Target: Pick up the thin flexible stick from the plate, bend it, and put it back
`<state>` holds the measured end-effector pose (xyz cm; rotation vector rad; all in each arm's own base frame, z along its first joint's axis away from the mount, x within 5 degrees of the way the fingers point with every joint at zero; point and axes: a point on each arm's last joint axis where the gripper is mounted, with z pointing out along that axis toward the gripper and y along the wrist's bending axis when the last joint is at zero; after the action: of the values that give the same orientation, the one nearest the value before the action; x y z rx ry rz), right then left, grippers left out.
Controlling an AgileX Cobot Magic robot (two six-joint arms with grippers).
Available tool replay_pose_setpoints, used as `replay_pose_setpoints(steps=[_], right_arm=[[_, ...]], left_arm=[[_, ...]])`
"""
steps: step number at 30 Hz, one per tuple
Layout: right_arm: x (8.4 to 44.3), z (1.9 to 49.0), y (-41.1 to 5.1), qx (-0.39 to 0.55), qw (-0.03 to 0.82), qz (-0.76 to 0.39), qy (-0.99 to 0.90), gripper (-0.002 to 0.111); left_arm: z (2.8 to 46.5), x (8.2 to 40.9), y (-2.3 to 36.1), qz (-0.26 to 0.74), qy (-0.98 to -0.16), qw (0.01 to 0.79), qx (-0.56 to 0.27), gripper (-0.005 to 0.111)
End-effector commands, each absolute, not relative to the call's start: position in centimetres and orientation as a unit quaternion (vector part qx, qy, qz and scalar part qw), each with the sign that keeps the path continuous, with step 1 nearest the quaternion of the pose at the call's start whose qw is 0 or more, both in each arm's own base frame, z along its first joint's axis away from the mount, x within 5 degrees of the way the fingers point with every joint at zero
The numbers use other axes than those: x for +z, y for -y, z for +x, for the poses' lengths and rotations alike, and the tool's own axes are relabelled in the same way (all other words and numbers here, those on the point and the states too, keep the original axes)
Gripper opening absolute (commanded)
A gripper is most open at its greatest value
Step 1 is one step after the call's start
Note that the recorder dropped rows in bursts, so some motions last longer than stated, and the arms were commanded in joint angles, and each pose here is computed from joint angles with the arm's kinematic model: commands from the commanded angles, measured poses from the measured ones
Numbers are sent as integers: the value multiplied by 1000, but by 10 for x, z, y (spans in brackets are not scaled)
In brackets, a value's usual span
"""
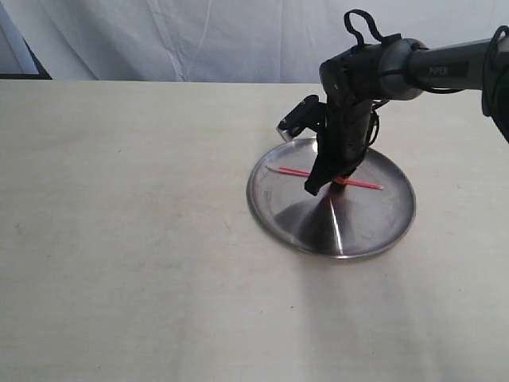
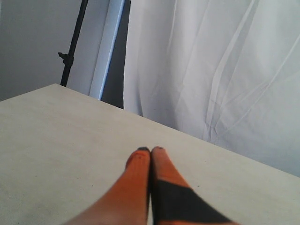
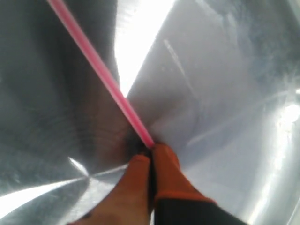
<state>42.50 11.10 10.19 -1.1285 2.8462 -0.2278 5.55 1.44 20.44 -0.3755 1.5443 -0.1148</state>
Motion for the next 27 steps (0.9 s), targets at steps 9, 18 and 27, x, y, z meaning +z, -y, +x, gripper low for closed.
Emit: replay_pose_setpoints(steps=[9,18,27], right_arm=[[119,410,-114,-18,5,-327,-945,-1],[139,417,-121,0,77,-320,-944,-1],[141,428,-129,21,149,-340,-928,40]], left_arm=[[55,204,-15,-165,-693,701,-48,0],[55,204,-15,-161,-693,701,-44,0],[55,204,-15,-156,-693,703,-37,0]])
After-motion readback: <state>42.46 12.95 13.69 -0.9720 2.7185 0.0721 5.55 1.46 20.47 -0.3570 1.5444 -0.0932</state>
